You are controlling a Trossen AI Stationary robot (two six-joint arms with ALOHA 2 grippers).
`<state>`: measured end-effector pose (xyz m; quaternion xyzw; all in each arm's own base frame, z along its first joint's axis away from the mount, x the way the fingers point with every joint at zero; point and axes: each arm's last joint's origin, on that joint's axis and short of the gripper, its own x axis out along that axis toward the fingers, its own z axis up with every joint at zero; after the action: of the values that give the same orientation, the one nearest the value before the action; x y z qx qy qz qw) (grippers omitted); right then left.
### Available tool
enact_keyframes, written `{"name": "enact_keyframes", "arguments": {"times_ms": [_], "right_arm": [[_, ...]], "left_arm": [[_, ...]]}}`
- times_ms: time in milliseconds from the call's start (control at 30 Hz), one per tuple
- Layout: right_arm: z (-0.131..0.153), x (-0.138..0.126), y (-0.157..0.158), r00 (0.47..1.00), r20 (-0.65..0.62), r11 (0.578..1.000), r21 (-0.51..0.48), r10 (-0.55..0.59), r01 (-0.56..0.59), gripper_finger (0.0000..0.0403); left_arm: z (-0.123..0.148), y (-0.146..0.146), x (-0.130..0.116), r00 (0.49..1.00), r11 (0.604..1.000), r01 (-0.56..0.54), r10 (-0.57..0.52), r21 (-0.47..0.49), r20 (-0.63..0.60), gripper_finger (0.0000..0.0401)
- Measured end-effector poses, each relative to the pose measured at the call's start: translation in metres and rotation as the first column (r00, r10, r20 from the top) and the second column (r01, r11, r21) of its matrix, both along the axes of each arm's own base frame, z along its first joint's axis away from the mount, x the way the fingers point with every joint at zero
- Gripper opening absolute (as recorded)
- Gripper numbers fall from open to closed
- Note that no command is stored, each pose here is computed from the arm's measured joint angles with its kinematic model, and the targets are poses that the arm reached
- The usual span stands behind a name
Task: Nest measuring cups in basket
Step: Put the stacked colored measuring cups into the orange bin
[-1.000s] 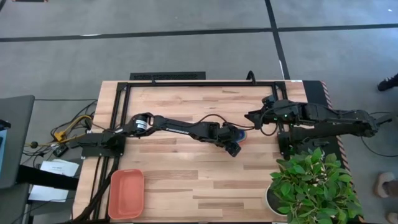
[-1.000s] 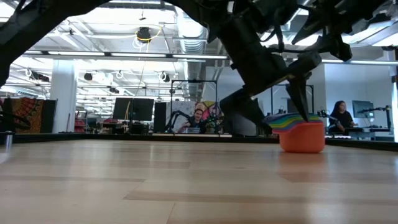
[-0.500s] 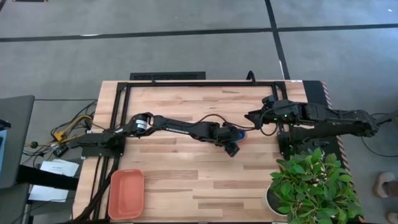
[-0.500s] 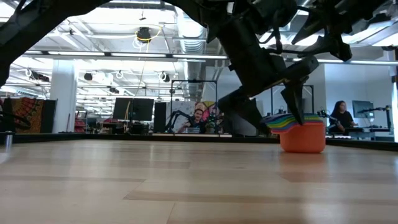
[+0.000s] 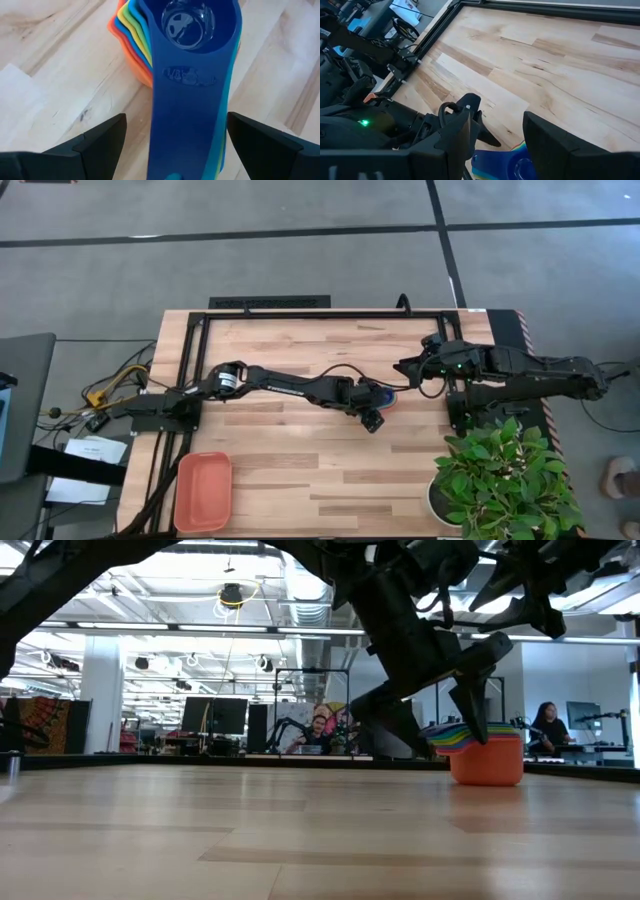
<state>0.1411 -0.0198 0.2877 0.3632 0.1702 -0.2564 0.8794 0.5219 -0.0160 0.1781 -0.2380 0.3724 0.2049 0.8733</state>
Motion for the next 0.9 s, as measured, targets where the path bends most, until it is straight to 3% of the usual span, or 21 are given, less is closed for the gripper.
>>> {"name": "enact_keyframes", "arguments": {"times_ms": [167, 500, 900], "right_arm": [[0.0, 0.0, 0.0, 1.0, 0.004, 1.0, 0.0, 0.0, 0.0, 0.0204], [0.001, 0.0, 0.0, 1.0, 0.009, 1.0, 0.002, 0.002, -0.002, 0.0198], [0.001, 0.0, 0.0, 1.0, 0.008, 1.0, 0.002, 0.003, -0.003, 0.0194]], "left_arm": [[-0.014, 0.001, -0.002, 0.998, 1.0, 0.012, -0.013, -0.006, -0.066, 0.0332], [-0.013, 0.007, -0.004, 0.996, 1.0, -0.007, 0.006, -0.008, -0.087, 0.0327], [-0.014, 0.012, -0.004, 0.995, 0.999, 0.025, -0.029, -0.048, -0.093, 0.0209]]}}
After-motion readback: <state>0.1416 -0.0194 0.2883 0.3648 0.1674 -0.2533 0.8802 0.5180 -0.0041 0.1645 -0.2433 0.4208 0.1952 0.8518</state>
